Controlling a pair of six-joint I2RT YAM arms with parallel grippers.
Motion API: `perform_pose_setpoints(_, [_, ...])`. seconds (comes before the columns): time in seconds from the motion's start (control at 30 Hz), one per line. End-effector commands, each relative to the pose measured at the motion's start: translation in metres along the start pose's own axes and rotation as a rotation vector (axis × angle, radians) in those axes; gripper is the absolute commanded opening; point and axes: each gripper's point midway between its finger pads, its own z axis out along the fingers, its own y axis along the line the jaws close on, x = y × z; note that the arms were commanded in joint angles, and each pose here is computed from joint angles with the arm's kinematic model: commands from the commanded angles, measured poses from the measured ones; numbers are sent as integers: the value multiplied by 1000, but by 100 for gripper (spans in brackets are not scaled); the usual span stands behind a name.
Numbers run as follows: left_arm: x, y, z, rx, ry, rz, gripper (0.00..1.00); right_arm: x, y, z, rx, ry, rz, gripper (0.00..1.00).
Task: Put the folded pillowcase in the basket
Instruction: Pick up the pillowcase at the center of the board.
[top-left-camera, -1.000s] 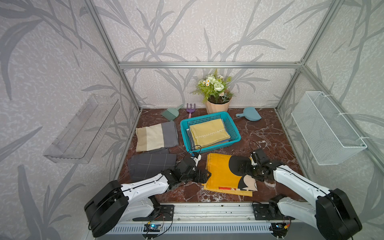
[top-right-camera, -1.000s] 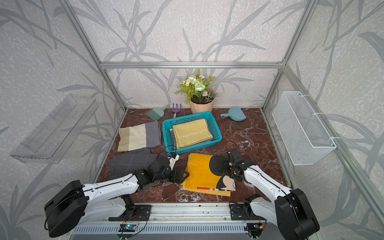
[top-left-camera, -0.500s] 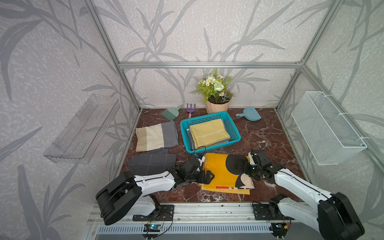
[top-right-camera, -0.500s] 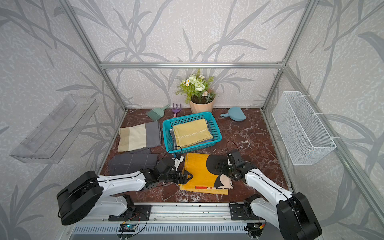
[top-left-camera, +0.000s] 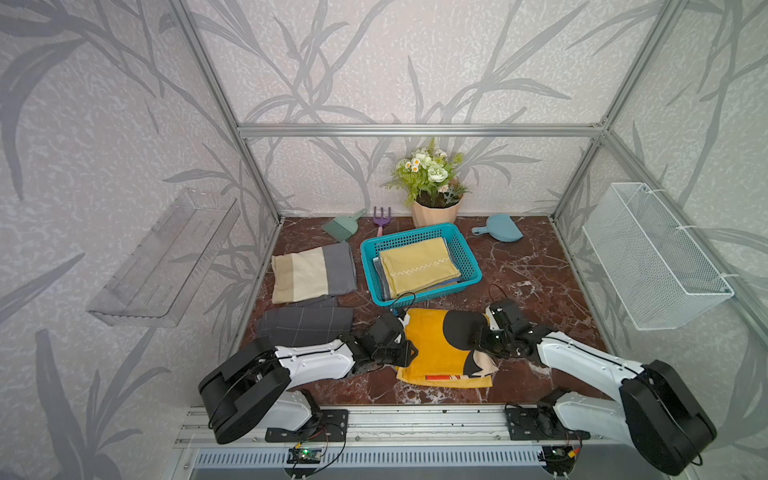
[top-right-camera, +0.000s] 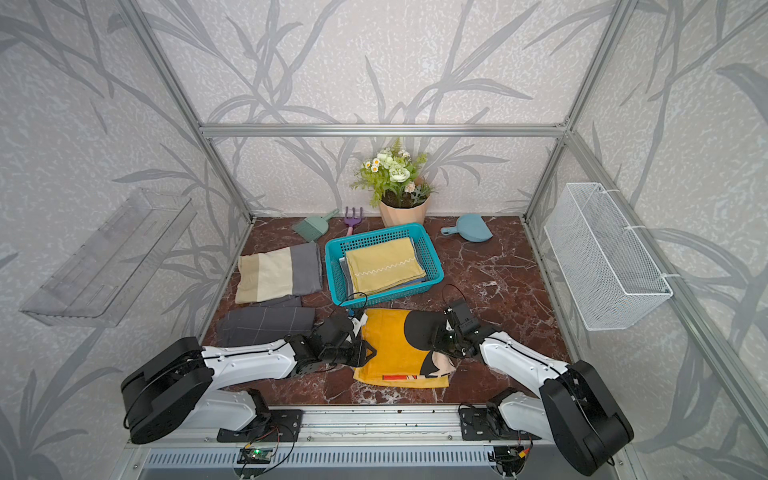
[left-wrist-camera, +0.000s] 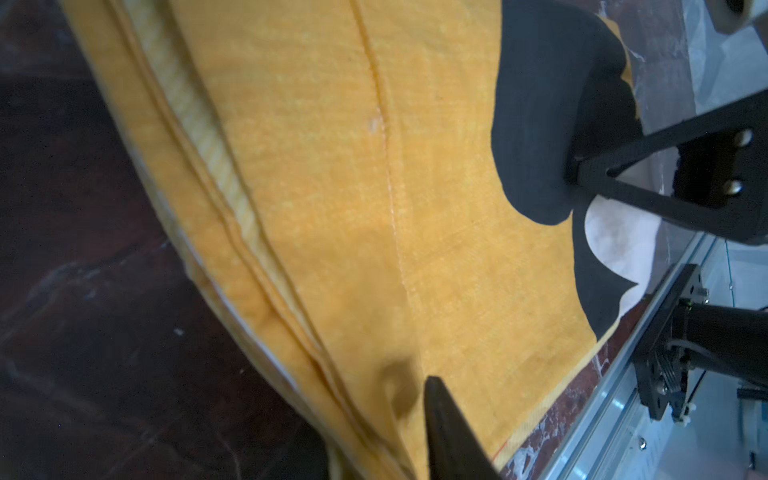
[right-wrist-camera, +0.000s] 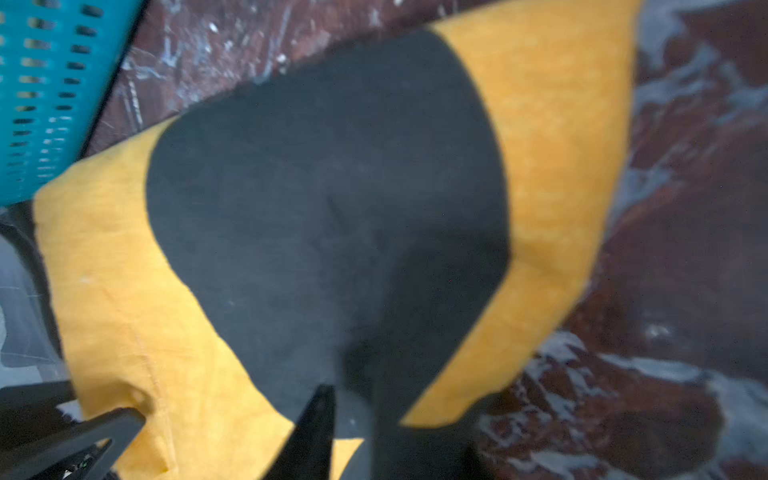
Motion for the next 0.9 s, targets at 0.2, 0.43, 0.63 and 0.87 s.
perform_pose_setpoints(0.2, [-19,-18,-18,20,-64,38,0,32,-18,-6,130,103,-33,0])
perform_pose_setpoints(0.43, [-40,-59,-51,112,-135,139,0,14,27,-54,36,-20,-130,0])
perform_pose_setpoints(0.63, [-69,-97,-96,196,-261,208,0,-7,68,-104,-77,-143,-200,0])
perform_pose_setpoints(0.87, [-116,-127,-159,218,-467,244,0,-46,126,-150,-115,-251,-344,0])
